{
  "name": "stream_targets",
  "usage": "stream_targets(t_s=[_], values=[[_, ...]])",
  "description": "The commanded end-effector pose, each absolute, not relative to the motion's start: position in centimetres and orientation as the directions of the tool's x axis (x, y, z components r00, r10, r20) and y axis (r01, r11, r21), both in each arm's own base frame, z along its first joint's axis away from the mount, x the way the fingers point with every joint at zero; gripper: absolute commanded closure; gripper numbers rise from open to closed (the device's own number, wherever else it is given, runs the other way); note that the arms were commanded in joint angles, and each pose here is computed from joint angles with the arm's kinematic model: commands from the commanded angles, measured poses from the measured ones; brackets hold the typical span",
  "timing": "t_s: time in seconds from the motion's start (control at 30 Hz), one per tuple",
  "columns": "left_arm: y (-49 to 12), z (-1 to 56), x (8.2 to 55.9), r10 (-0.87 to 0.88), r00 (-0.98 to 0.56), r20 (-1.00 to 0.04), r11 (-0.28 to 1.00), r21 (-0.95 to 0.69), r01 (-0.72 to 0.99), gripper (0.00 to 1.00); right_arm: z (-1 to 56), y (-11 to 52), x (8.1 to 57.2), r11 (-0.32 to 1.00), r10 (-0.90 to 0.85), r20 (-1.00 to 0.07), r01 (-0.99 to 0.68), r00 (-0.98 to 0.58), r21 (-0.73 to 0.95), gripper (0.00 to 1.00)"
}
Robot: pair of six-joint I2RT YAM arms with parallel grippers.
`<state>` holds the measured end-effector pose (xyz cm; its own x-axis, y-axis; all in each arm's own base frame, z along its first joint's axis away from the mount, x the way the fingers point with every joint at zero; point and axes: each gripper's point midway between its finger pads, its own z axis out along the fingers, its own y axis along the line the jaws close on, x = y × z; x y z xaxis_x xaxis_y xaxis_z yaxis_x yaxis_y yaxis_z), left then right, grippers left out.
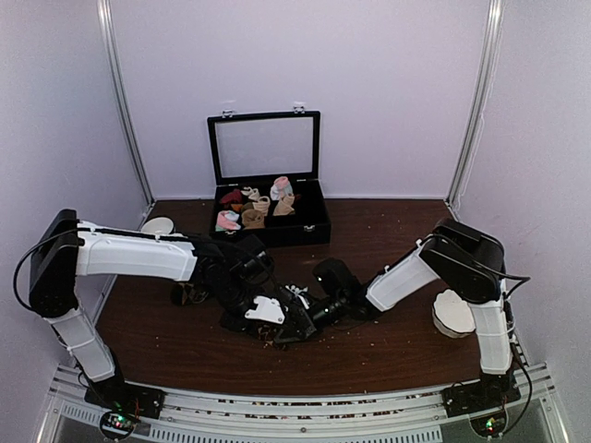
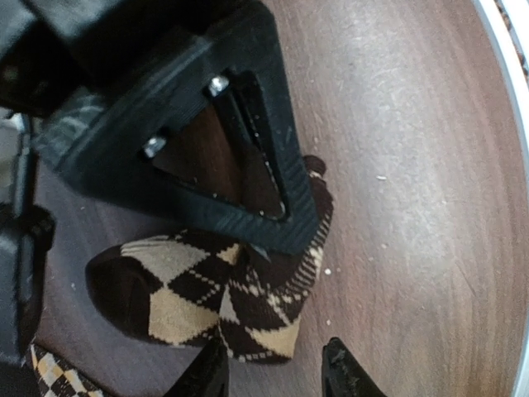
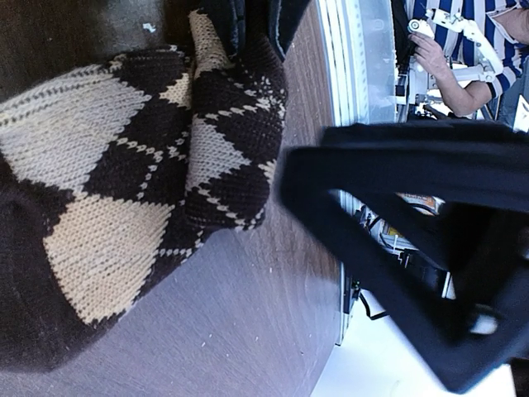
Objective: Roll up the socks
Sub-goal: Roll the sock at the center of the board.
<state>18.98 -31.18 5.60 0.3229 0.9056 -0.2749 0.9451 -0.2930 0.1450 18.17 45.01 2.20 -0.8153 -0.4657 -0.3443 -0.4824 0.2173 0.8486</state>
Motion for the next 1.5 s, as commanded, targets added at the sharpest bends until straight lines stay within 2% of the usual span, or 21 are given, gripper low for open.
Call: stream_targets(t_s=[0.0,0.13,0.4,0.47,0.5,0.57,0.6,0.63,0.87,1.03,1.17,1.3,1.33,1.4,1.47], values=[[-32.3,4.1,20.4,0.904,0.338,-0.261,-0.302,0.167,0.938,0.60,-8.0,38.4,14.7,0.572,-0.460,0.024,-0.275,-0.888,0.773,1.00],[-31.8,2.8,20.4,0.912,0.341,-0.227,-0.313,0.152,0.938,0.68,-7.9,38.4,14.8,0.570,-0.453,0.021,-0.272,-0.891,0.775,1.00],[-30.7,0.8,19.9,0.927,0.329,-0.181,-0.315,0.101,0.944,0.97,-7.6,38.9,15.4,0.559,-0.418,0.003,-0.254,-0.909,0.789,1.00],[-30.4,0.3,19.8,0.931,0.322,-0.174,-0.312,0.084,0.946,1.00,-7.1,39.2,15.7,0.551,-0.404,-0.011,-0.253,-0.915,0.795,0.97],[-30.3,0.0,19.8,0.933,0.317,-0.172,-0.309,0.071,0.948,1.00,-6.9,39.3,15.9,0.547,-0.399,-0.024,-0.259,-0.917,0.796,0.87],[-30.2,-0.3,19.9,0.939,0.297,-0.175,-0.295,0.036,0.955,1.00,-6.4,39.1,16.2,0.548,-0.383,-0.061,-0.280,-0.922,0.788,0.56],[-30.2,-0.3,20.0,0.944,0.279,-0.176,-0.281,0.013,0.959,1.00,-6.2,39.0,16.4,0.550,-0.375,-0.081,-0.292,-0.924,0.782,0.08],[-30.2,-0.3,20.2,0.948,0.261,-0.184,-0.268,-0.014,0.963,1.00,-6.1,38.7,16.5,0.553,-0.370,-0.100,-0.305,-0.924,0.775,0.01],[-29.0,-1.0,21.5,0.982,0.080,-0.174,-0.118,-0.222,0.968,1.00,-6.1,34.7,18.3,0.690,-0.329,-0.245,-0.409,-0.912,0.597,0.00],[-28.2,-2.4,21.6,0.991,0.068,-0.119,-0.096,-0.244,0.965,1.00,-6.4,30.8,20.3,0.812,-0.255,-0.310,-0.377,-0.916,0.446,0.00],[-28.2,-2.5,21.5,0.991,0.069,-0.116,-0.096,-0.247,0.964,1.00,-4.2,28.3,22.6,0.860,-0.147,-0.443,-0.335,-0.885,0.385,0.00],[-28.2,-2.3,20.9,0.990,0.063,-0.125,-0.096,-0.281,0.955,1.00,3.5,27.1,25.1,0.840,-0.028,-0.695,-0.393,-0.719,0.374,0.00],[-28.2,-2.4,20.8,0.990,0.059,-0.124,-0.094,-0.291,0.952,1.00,5.9,27.1,25.6,0.815,0.057,-0.747,-0.401,-0.662,0.418,0.00],[-28.3,-2.5,20.6,0.991,0.054,-0.121,-0.090,-0.312,0.946,1.00,8.3,26.5,25.3,0.762,0.175,-0.769,-0.410,-0.615,0.502,0.00],[-28.3,-2.7,20.6,0.992,0.047,-0.114,-0.082,-0.327,0.941,1.00,10.2,28.7,24.1,0.671,0.093,-0.816,-0.569,-0.571,0.475,0.00]])
